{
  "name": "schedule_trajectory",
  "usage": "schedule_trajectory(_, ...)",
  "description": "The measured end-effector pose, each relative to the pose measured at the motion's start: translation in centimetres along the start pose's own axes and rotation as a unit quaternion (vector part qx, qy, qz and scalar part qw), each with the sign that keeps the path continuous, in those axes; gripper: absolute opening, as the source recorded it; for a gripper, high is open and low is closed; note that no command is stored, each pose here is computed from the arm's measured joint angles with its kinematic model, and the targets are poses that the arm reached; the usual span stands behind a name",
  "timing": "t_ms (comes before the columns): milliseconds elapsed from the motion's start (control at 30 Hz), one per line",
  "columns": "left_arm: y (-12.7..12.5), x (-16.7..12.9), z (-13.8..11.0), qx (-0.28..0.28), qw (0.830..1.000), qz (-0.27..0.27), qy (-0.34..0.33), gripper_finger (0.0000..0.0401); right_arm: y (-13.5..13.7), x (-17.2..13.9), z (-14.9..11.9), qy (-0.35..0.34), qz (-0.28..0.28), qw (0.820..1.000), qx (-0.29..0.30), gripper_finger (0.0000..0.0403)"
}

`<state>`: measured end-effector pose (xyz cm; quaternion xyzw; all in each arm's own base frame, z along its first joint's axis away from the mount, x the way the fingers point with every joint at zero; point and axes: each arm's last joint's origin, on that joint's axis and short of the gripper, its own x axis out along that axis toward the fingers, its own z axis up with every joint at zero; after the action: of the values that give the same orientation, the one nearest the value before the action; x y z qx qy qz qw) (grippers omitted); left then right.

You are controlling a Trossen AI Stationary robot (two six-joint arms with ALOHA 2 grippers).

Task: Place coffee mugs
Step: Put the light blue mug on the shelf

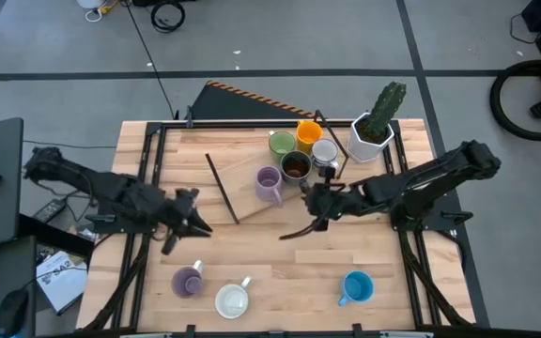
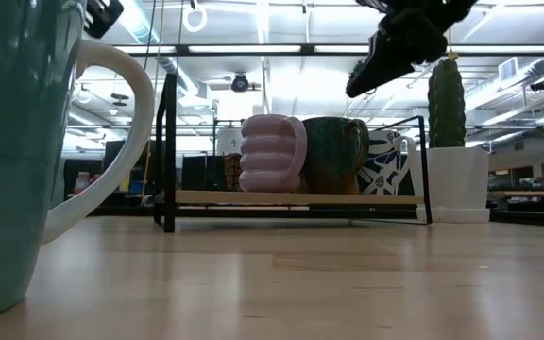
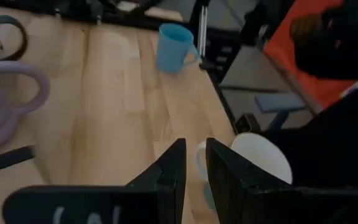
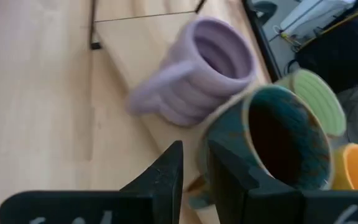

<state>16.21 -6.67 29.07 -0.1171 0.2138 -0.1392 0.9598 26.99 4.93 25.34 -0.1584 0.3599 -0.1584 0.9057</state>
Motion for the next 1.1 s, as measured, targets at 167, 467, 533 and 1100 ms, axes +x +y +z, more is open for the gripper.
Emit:
schedule_trajectory(167,-3.1,2.2,0.8,0.026,0.998,0.021,0.047,0.0068,-1.2,-0.7,-0.6,-0.023,-0.008,0.999,0.024,0.0077)
schedule_trajectory(467,-7.7,6.9,0.7,0.008,0.993,-0.050,0.108,0.0068,-2.3,-2.4,0.2,-0.078,-0.003,0.995,0.068,0.0077)
schedule_trajectory(533,-8.9,7.9,1.2,0.009,0.990,-0.060,0.129,0.0068,-2.4,-2.6,0.3,-0.081,0.001,0.994,0.078,0.0077)
schedule_trajectory(1100,-17.0,11.4,-2.2,0.357,0.903,0.047,0.235,0.0089,-2.2,-2.6,0.9,-0.108,0.036,0.989,0.098,0.0077)
